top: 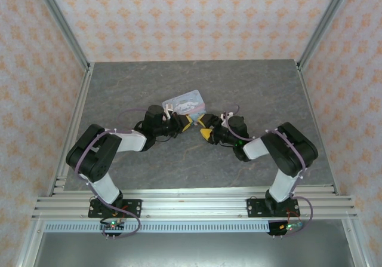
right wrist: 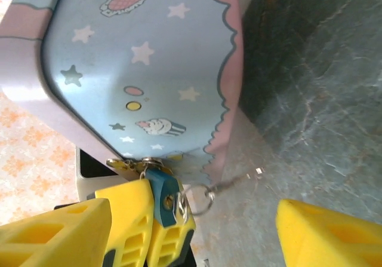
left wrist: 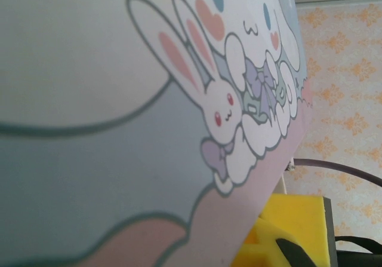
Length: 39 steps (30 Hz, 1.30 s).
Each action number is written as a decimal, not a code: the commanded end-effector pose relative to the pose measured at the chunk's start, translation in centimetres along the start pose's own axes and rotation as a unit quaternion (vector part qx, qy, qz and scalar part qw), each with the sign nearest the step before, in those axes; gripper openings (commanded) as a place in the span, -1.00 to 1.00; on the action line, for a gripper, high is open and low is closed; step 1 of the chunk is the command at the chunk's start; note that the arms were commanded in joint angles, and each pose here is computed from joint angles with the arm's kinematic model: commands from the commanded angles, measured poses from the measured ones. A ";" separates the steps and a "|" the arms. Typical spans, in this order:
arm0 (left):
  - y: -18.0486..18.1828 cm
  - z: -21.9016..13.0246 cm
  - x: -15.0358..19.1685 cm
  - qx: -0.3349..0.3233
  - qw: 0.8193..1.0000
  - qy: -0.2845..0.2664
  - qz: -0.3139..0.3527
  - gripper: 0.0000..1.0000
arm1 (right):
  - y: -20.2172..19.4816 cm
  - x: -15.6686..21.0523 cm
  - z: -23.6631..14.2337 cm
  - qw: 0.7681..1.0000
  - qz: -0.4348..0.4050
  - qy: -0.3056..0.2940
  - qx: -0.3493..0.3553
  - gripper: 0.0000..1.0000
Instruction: Unlock the padlock with the key
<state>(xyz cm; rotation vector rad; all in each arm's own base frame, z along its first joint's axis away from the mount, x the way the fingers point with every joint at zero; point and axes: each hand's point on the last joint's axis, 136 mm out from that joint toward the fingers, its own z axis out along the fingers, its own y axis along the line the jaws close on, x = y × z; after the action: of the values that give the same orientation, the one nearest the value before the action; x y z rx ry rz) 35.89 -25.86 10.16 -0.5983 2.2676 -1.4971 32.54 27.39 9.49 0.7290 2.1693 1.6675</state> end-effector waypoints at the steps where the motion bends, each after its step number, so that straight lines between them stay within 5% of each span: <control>1: -0.4 0.3 -0.6 0.006 1.000 0.005 0.002 -1.00 | -1.2 0.7 -1.4 0.998 -0.030 0.017 0.051 0.46; 10: -0.5 0.2 -0.6 -0.008 1.000 0.020 0.006 -1.00 | -0.7 0.4 -4.1 0.957 -0.226 0.029 0.179 0.33; 19: -0.6 0.2 0.0 -0.029 0.998 0.050 0.002 -1.00 | 0.3 1.6 -3.1 0.828 -0.478 0.075 0.284 0.09; 24: -1.0 0.0 0.1 -0.034 0.998 0.055 0.002 -1.00 | -0.1 1.4 -2.6 0.778 -0.536 0.076 0.321 -0.03; 39: -1.5 0.2 0.4 -0.032 0.997 0.072 -0.004 -1.00 | 0.5 1.7 -0.9 0.724 -0.605 0.091 0.317 -0.12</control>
<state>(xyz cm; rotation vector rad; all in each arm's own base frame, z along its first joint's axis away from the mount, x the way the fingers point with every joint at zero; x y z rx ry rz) 35.79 -26.37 9.92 -0.5656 2.4357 -1.4646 30.12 27.20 10.13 -0.6758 2.4096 0.3399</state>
